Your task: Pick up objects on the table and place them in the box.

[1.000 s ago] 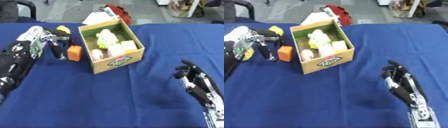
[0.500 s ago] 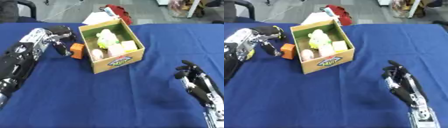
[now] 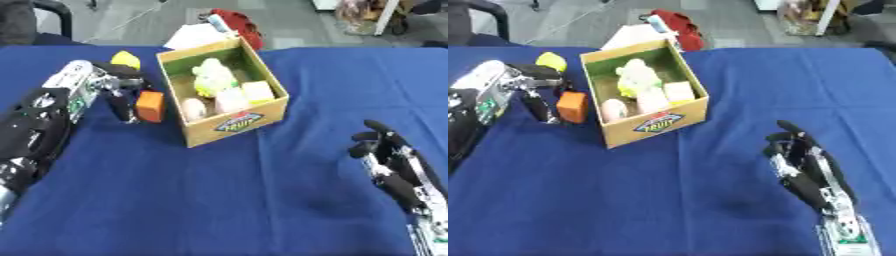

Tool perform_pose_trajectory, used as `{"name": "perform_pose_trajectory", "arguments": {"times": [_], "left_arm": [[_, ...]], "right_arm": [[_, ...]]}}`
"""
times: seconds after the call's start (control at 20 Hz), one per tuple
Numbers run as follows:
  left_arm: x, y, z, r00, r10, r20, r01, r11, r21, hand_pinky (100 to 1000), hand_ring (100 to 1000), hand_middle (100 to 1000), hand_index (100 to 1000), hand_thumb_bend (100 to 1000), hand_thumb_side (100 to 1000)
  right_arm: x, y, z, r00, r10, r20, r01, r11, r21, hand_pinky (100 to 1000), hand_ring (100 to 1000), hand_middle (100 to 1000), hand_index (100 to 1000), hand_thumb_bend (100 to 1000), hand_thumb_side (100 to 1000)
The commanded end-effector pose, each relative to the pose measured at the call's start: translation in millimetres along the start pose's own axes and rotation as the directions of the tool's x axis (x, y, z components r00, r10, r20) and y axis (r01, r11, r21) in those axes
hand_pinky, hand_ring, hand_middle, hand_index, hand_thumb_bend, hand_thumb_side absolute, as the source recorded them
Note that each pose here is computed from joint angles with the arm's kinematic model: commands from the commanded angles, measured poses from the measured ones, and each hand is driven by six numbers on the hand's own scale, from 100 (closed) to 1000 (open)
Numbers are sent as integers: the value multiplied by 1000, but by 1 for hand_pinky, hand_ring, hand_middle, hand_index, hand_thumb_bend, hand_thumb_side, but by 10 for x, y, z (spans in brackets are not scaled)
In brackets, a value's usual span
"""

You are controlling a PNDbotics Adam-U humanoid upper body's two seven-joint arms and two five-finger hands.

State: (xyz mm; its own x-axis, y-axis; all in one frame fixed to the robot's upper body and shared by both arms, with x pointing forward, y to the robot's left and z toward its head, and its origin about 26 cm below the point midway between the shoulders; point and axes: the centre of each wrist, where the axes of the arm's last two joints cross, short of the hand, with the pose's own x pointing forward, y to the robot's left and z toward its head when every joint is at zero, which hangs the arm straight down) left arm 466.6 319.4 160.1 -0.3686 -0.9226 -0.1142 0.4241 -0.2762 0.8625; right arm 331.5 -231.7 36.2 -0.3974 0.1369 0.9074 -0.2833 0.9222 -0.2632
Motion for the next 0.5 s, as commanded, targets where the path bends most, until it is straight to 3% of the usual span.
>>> {"name": "perform_pose_trajectory", "arguments": {"times": [0.05,0.3,0.5], "left_arm": [[-21,205,104,1000,-13,-15,15,995,99,682,554,556,729,307,205],[57,571,290,999,-36,-13,38,962,271,679,535,531,712,254,194],[292,938,369,999,-47,14,36,900,435,680,527,521,710,211,184]], "right_arm": [[52,-41,-41,1000,13,21,-13,1000,2,655,626,671,902,100,383],[46,-45,-33,1000,14,17,-14,1000,1,655,626,671,902,100,382],[37,-32,-26,1000,11,14,-11,1000,5,655,626,671,902,100,380]]}}
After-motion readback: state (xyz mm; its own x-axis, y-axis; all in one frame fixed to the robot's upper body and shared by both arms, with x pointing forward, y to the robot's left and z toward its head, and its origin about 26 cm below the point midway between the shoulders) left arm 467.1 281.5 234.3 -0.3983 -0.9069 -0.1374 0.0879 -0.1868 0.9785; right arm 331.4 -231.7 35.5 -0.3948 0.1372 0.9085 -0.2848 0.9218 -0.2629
